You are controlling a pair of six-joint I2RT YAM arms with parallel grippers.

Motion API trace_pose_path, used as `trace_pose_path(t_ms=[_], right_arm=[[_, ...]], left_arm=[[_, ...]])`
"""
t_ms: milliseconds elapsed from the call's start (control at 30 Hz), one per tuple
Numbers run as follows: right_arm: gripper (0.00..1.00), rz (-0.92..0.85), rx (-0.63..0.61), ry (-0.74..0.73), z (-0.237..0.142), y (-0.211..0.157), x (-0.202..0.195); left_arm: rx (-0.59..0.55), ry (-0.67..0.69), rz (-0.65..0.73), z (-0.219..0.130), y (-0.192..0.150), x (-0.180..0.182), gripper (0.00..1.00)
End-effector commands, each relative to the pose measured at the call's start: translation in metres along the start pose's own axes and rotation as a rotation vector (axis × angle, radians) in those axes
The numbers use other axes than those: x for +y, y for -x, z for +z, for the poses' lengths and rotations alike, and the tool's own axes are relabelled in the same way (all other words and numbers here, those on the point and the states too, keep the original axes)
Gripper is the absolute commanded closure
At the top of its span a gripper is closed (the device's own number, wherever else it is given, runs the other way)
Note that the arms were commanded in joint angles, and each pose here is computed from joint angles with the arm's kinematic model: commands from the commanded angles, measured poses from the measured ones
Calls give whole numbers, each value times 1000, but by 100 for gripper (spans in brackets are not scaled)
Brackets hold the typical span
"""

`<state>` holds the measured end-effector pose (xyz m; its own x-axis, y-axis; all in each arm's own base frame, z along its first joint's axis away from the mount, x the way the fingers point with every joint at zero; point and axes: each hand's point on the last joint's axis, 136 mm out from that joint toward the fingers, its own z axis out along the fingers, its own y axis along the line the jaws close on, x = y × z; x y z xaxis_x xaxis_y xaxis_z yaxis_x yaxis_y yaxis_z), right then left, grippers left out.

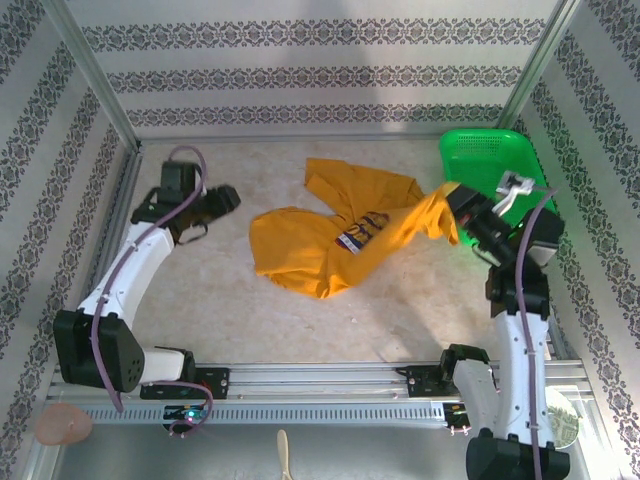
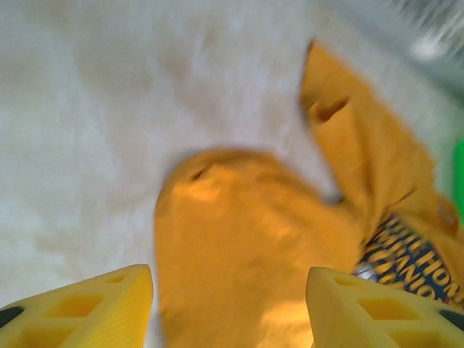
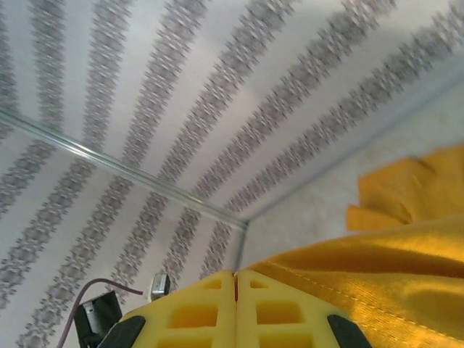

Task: Fold the inside-out t-shirt

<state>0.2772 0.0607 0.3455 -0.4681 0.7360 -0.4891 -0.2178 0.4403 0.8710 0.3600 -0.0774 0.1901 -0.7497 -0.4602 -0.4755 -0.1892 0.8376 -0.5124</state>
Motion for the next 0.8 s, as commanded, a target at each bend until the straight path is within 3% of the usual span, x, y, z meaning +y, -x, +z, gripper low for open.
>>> trace_pose_path(t_ms=[0, 200, 400, 500, 633, 767], right_arm=[[100, -28, 37, -107, -9, -34, -37], [100, 0, 59, -192, -13, -58, -76], [100, -20, 55, -206, -14, -56, -76], [100, -22, 57, -203, -14, -55, -74], [100, -26, 54, -194, -12, -52, -70], [100, -27, 57, -185, -9, -48, -67]], left_arm=[[-16, -118, 68, -10, -31, -34, 41], [64, -126, 204, 16, -123, -58, 40], [126, -190, 306, 58, -171, -108, 41], [116, -70, 319, 68, -171, -95, 42], [37, 111, 212, 52, -161, -48, 42], [-17, 144, 72, 34, -173, -14, 43]])
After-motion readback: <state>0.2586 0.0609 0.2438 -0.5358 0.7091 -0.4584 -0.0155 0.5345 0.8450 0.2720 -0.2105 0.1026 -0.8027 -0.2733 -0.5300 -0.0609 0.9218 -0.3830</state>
